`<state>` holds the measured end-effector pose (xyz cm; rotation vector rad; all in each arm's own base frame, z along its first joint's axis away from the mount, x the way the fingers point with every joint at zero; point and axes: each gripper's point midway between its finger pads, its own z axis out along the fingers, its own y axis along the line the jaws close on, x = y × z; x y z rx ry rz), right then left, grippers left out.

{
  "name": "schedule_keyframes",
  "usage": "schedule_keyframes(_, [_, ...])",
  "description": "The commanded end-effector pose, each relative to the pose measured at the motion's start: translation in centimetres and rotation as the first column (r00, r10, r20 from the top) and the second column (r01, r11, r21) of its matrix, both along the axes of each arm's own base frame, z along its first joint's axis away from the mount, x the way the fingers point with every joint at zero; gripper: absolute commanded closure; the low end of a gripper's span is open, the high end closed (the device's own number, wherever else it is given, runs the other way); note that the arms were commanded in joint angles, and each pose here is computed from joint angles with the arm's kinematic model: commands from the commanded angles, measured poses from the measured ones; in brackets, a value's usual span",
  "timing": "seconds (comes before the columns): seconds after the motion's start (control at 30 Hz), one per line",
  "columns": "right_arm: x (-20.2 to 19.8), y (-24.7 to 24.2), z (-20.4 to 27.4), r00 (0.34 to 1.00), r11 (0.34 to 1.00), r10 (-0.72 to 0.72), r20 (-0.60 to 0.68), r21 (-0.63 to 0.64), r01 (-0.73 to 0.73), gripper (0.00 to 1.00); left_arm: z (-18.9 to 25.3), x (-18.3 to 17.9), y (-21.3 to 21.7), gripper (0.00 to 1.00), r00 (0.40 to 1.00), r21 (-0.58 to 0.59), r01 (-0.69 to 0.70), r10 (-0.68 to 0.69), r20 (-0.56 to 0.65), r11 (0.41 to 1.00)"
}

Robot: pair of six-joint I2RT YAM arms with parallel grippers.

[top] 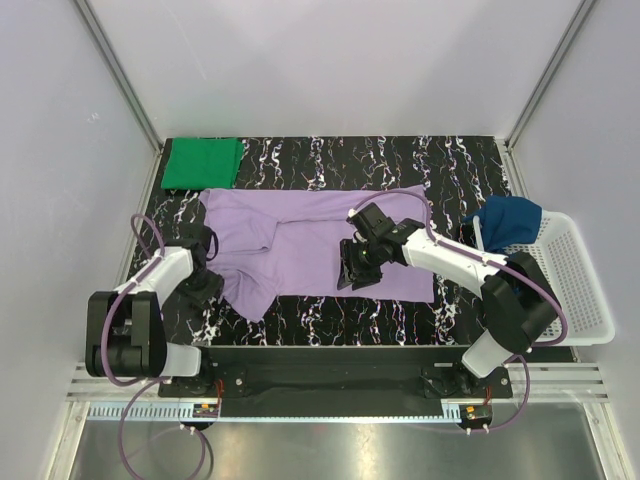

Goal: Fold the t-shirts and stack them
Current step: Fold the tshirt

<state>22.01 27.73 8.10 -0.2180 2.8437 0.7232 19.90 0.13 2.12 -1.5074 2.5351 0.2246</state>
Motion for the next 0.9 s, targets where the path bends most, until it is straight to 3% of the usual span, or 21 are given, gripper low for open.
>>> schedule_keyframes(0.0, [0.6,0.5,1.3,0.999,0.999,-0.005,0.044,0.044,0.003,0.5,-0.6,0.7,-0.8,0.57,0.999,-0.053,-0.036,0.037,0.03,0.998])
schedule_keyframes(0.43, [0.5,0.4,0.7,0.999,0.999,-0.001,0.034,0.036,0.0,0.51,-1.0,2.1,-2.2,0.59,0.991,-0.164,-0.115,0.124,0.046,0.98])
schedule_keyframes(0.87, [0.5,0.7,0.3,1.0,0.999,0.003,0.023,0.044,-0.004,0.52,1.7,1.7,-0.7,0.55,0.979,-0.089,-0.154,0.164,0.118,0.984])
